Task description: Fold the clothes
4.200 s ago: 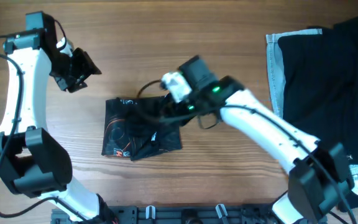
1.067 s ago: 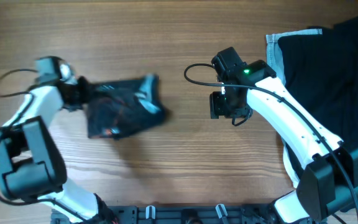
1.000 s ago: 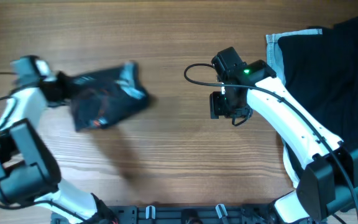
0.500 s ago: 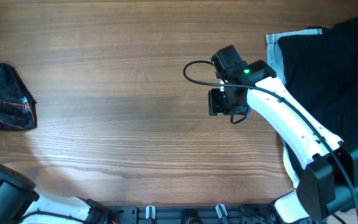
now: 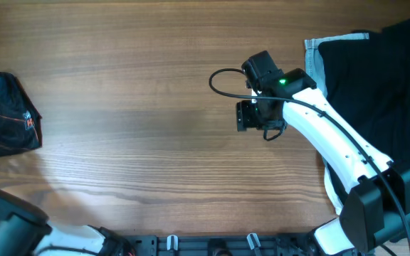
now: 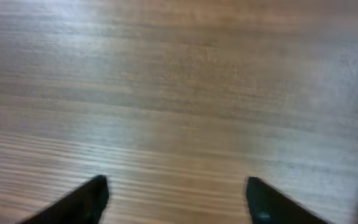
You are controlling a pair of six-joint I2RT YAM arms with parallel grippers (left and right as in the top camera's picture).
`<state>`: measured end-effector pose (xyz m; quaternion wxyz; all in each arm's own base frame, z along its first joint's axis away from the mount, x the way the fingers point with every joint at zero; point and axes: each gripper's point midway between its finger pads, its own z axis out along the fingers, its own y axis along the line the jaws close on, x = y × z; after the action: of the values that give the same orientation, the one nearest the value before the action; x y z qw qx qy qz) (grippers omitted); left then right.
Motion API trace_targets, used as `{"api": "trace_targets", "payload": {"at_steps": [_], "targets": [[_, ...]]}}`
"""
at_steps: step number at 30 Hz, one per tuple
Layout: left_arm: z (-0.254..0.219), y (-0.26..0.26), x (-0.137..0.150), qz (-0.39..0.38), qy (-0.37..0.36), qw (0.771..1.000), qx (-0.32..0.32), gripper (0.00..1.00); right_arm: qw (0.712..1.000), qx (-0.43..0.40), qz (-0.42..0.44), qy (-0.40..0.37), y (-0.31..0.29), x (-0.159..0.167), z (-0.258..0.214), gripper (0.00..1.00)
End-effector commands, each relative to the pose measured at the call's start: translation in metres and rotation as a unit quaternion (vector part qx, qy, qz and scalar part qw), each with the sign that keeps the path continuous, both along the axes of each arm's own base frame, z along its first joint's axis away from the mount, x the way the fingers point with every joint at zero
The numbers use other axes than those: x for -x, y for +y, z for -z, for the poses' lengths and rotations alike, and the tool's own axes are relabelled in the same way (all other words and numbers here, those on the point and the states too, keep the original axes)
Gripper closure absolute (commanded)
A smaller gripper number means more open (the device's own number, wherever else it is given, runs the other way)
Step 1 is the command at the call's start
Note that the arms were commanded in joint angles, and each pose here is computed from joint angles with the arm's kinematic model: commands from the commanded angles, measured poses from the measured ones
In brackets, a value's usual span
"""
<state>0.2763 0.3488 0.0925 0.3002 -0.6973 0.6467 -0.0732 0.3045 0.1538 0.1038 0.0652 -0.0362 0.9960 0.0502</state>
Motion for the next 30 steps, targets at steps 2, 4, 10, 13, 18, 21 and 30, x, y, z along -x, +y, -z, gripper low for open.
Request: {"api": "trace_targets", "payload": {"at_steps": [2, 4, 10, 13, 18, 21, 30], "targets": [[-0.093, -0.030, -0.030, 0.094, -0.031, 0.986, -0.131, 0.33, 0.997, -0.061, -0.003, -0.042, 0.015, -0.021, -0.014, 0.00], [-0.102, -0.060, -0.051, 0.151, -0.031, 0.977, -0.147, 0.32, 0.992, -0.108, -0.010, -0.058, 0.027, -0.033, -0.021, 0.00], [-0.073, -0.204, -0.110, 0.377, 0.046, 0.911, -0.160, 0.30, 0.976, -0.184, 0.022, -0.118, 0.000, -0.080, -0.042, 0.00], [-0.054, -0.285, -0.103, 0.504, 0.103, 0.842, -0.161, 0.08, 0.979, -0.161, 0.033, -0.120, -0.045, -0.086, -0.037, 0.00], [-0.027, -0.346, -0.043, 0.587, 0.202, 0.780, -0.081, 0.00, 0.987, -0.134, 0.085, -0.027, -0.081, -0.047, -0.020, 0.00], [-0.021, -0.348, 0.003, 0.581, 0.273, 0.767, -0.017, 0.00, 0.989, -0.109, 0.097, 0.014, -0.090, -0.023, -0.019, 0.00], [-0.100, -0.350, 0.030, 0.567, 0.142, 0.803, -0.117, 0.00, 0.962, -0.076, 0.108, -0.239, -0.105, 0.009, -0.119, 0.00]]}}
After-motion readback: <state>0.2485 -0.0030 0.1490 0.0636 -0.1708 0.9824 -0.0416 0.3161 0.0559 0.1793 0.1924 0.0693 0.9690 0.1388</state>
